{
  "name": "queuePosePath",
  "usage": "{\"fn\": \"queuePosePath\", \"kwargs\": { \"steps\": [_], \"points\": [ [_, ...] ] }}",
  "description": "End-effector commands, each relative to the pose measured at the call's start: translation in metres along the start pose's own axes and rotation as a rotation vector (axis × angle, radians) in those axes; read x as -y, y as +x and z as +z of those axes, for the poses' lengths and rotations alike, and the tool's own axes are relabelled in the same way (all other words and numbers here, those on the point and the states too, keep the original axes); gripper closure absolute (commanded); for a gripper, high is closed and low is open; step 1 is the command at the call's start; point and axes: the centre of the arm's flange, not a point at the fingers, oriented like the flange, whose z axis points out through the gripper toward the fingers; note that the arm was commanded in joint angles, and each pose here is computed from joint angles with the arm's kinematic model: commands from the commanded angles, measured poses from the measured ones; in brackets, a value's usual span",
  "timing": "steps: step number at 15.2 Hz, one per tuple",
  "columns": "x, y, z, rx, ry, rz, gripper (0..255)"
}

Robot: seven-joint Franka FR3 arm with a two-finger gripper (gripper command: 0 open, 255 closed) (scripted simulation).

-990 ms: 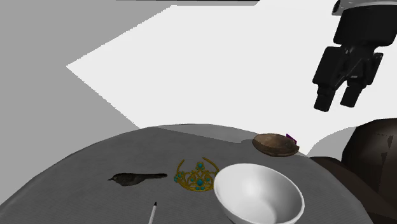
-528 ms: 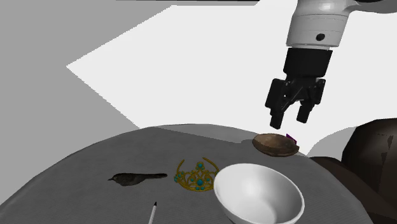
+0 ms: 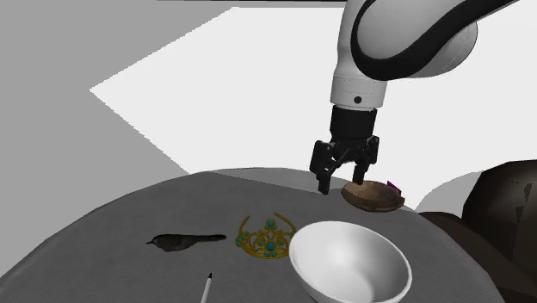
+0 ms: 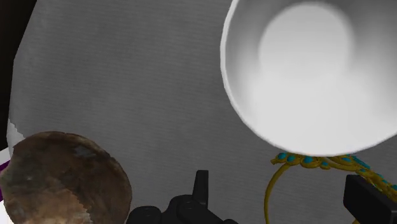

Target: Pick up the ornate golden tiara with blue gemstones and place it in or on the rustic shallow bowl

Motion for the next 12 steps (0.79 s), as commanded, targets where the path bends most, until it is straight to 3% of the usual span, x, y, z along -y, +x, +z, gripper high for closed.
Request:
{"fn": "queuePosePath", "kwargs": {
  "steps": [1, 12],
  "points": [
    [0.006, 0.017, 0.017, 0.005, -0.004, -0.003, 0],
    [0.04, 0.119, 0.117, 0.029, -0.028, -0.018, 0]
  ]
}}
